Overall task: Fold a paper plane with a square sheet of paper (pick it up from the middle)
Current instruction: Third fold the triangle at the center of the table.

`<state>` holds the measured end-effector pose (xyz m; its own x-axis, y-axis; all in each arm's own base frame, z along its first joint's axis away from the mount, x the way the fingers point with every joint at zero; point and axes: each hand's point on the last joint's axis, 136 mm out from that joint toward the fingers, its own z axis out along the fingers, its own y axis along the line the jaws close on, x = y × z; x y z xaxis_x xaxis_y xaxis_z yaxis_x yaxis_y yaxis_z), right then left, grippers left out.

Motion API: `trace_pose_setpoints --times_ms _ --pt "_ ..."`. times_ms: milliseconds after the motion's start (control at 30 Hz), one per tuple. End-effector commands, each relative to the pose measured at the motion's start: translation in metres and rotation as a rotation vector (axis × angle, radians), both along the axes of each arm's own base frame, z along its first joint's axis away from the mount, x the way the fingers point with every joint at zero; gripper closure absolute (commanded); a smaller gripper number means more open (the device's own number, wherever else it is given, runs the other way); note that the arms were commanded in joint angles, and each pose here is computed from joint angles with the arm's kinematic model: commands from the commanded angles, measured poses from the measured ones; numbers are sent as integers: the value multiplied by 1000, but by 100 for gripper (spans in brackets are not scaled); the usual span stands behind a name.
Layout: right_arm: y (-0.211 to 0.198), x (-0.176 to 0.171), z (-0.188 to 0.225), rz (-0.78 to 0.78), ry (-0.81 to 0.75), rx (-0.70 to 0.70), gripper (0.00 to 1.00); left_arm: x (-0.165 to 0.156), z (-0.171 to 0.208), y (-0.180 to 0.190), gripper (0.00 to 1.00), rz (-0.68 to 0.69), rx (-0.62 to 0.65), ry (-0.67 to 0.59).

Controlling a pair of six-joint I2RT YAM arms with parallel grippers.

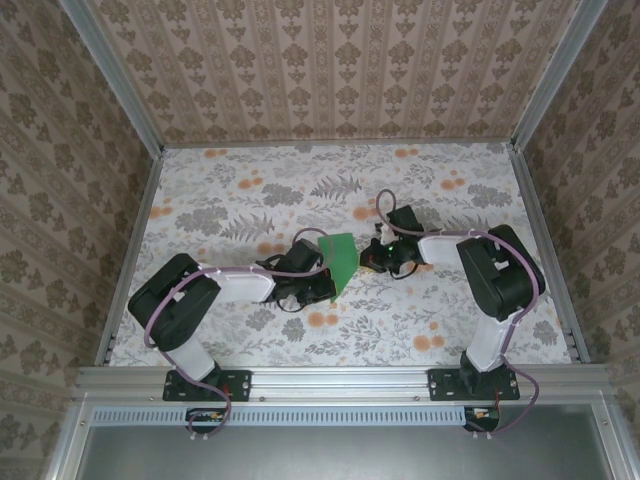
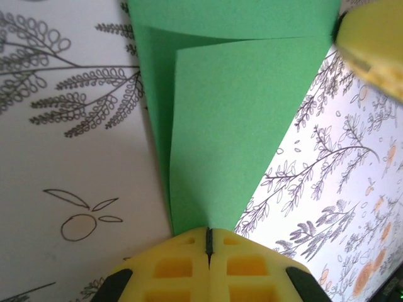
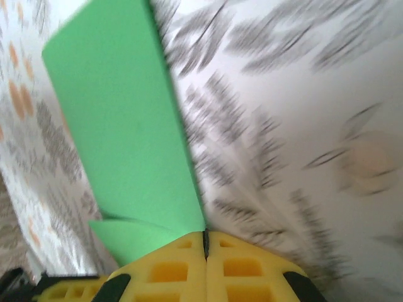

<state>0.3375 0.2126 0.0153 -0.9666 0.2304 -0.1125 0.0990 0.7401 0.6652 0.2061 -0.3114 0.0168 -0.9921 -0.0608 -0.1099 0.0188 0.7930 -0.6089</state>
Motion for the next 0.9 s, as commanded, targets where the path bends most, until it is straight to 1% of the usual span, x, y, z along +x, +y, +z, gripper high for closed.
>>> trace_pose_setpoints --times_ms 0,100,167,367,433,567,667,867 --pt "-18 11 12 -42 -51 -65 100 -40 -44 51 100 -62 248 160" --pt "-10 6 33 -33 -86 -6 100 -27 -36 56 100 -112 284 118" --pt "2 -2 39 -9 -89 23 100 -20 -32 59 100 -135 293 99" --pt "45 -31 27 71 -47 50 100 -9 -18 49 100 -179 213 52" --pt "59 -35 23 99 -31 66 100 -8 -16 44 100 -188 188 49" --pt "78 -38 15 139 8 87 100 -8 -16 42 100 -184 181 50" --pt "79 -36 8 139 26 73 100 -9 -16 42 100 -181 175 56" --pt "61 -41 -22 92 115 -46 100 -18 -19 46 100 -192 178 87"
